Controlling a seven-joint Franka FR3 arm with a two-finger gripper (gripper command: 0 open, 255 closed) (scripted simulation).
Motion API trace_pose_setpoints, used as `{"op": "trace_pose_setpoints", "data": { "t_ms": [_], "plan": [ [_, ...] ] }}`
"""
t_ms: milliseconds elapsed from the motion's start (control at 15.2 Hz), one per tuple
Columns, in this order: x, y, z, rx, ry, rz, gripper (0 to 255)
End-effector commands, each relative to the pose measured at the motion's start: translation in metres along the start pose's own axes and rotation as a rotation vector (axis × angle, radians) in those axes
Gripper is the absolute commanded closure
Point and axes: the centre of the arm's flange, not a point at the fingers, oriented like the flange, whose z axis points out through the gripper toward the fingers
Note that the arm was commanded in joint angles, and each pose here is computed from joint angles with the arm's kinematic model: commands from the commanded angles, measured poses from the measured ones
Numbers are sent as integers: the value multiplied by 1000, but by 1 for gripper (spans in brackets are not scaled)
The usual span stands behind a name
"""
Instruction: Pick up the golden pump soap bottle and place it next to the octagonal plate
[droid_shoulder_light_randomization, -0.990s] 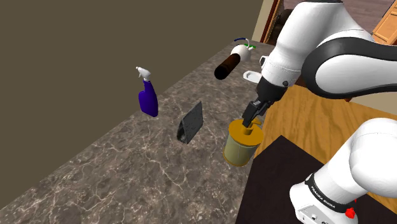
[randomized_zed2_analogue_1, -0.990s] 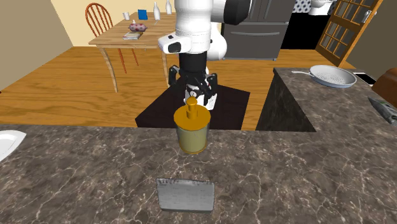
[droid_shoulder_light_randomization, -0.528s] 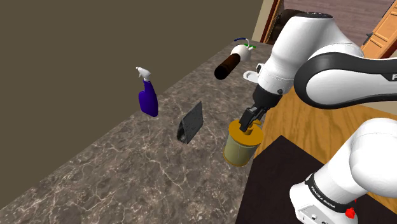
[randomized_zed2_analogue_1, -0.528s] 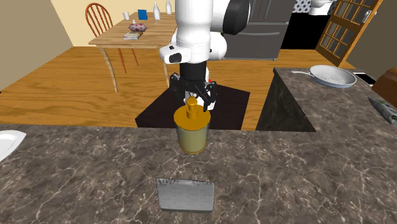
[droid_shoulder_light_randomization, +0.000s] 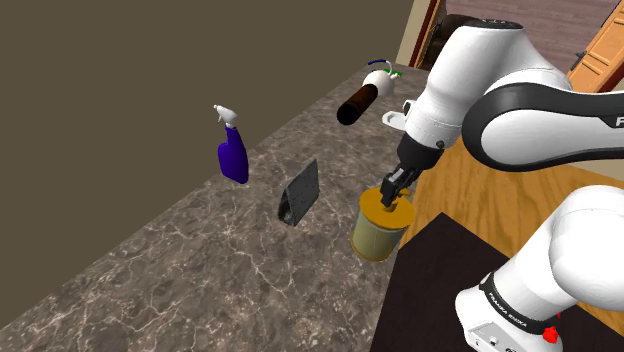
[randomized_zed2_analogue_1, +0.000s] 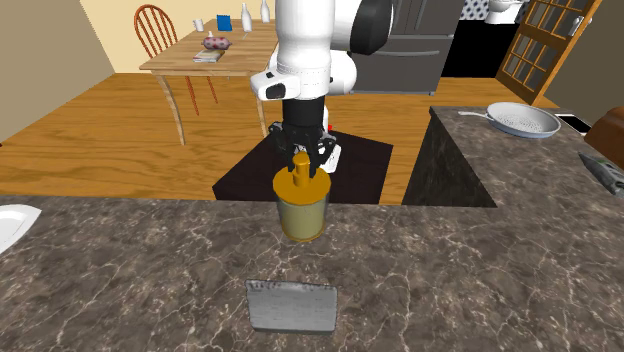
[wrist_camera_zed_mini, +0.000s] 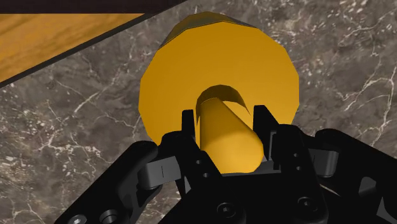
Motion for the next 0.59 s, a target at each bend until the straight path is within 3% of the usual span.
{"op": "trace_pose_setpoints", "data": {
  "t_ms": [0,330,528],
  "plan": [
    [0,0,0,0,0,0,255],
    [0,0,0,0,0,0,255],
    [1,0,-16,0,0,0,255]
  ]
}}
